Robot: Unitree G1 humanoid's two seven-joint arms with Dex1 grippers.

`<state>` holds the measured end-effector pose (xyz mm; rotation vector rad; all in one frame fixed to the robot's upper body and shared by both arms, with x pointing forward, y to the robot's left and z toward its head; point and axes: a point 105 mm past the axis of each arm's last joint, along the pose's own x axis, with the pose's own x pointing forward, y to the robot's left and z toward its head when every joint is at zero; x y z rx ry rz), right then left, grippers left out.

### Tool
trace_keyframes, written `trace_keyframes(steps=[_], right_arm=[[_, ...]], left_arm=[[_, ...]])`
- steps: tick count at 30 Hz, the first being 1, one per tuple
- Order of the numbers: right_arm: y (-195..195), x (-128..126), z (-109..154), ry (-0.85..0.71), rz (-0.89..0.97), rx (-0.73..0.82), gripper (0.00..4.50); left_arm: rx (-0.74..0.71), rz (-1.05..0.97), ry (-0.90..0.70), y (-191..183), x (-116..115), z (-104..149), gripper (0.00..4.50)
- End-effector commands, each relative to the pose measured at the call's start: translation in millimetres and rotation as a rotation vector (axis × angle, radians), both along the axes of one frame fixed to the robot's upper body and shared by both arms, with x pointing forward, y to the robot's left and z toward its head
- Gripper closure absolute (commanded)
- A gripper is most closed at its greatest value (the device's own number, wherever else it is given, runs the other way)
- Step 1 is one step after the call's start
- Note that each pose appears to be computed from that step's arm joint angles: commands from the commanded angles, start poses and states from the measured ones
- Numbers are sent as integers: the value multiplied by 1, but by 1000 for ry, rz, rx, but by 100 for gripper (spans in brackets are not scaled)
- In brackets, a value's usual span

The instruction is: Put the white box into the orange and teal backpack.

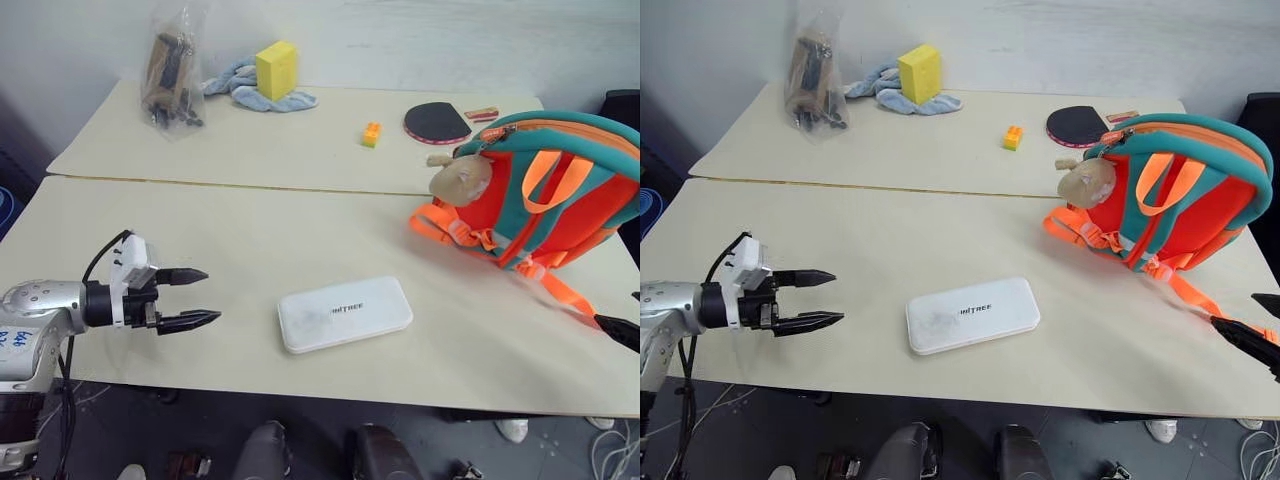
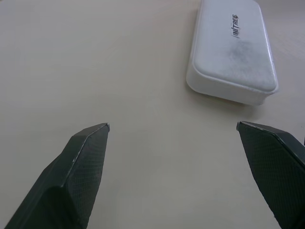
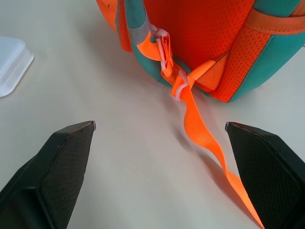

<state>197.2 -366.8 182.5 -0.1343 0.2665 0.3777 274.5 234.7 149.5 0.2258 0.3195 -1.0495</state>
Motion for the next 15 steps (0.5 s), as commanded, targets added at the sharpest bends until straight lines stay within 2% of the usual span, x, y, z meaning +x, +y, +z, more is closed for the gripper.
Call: trace_keyframes(steps=[1,15], right_arm=[[1,2,11,-40,-5,-33,3],[7,-1,6,-20,-5,-53,3]], left_arm=[[-17,1,-53,-3,1,13,0],[11,-9,-40,-7,3,11,0]])
